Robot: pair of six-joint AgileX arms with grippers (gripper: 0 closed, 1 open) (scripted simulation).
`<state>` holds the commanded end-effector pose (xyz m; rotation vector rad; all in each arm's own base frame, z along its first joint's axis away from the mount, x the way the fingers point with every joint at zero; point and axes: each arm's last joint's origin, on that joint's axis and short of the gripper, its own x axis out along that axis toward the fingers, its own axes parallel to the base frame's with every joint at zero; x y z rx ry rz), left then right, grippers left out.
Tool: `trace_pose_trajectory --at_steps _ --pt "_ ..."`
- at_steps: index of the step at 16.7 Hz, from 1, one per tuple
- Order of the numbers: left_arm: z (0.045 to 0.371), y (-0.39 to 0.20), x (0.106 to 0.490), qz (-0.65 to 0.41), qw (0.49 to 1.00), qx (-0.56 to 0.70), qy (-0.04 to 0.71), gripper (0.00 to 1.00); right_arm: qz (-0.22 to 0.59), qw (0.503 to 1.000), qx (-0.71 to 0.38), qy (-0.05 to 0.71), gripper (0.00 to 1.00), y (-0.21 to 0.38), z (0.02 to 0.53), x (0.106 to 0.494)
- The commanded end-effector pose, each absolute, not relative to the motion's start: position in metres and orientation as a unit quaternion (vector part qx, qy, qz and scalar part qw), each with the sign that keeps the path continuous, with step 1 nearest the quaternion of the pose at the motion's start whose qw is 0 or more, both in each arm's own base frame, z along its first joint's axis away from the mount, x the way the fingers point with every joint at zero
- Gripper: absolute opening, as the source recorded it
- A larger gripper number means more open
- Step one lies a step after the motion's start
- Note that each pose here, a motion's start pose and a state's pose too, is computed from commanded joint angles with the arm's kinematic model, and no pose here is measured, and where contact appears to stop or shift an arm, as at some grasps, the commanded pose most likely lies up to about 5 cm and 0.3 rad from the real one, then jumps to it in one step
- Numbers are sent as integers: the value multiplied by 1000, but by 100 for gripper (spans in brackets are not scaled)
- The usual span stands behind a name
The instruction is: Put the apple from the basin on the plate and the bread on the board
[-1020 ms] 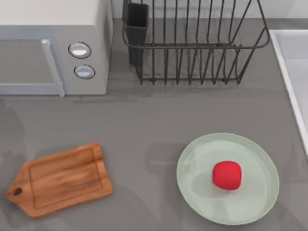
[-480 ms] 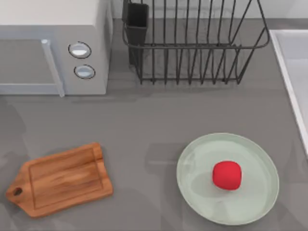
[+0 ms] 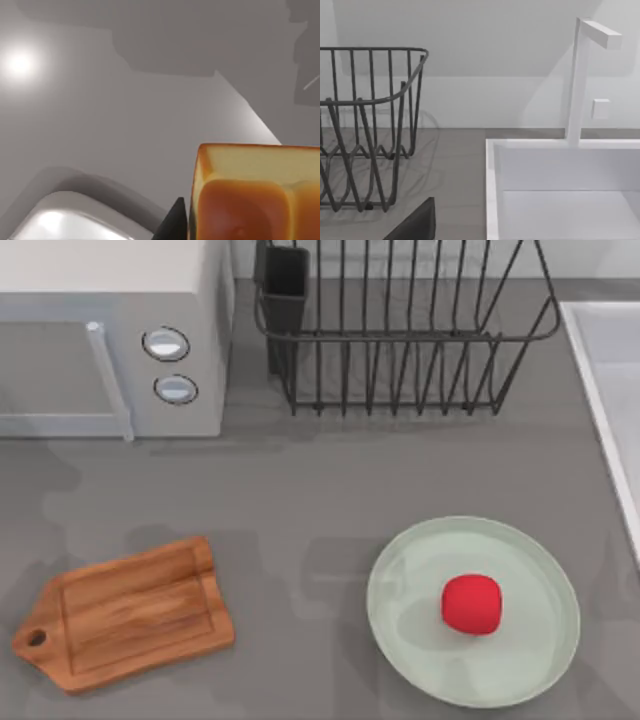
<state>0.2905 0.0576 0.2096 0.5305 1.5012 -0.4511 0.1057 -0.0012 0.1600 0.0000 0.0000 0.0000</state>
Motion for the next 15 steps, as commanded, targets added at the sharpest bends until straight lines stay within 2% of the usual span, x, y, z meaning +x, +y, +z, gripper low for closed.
trace_pose_trajectory --at_steps 5,9,12,15 --pt "208 25 296 -52 719 104 685 0 0 1000 0 0 100 -1 160 106" --pt "205 -4 296 85 733 -35 674 0 0 1000 0 0 100 -1 160 106" --pt "202 -24 294 189 720 -150 651 0 0 1000 0 0 100 -1 160 106" --pt "198 -43 289 283 687 -257 618 0 0 1000 0 0 100 -1 160 106"
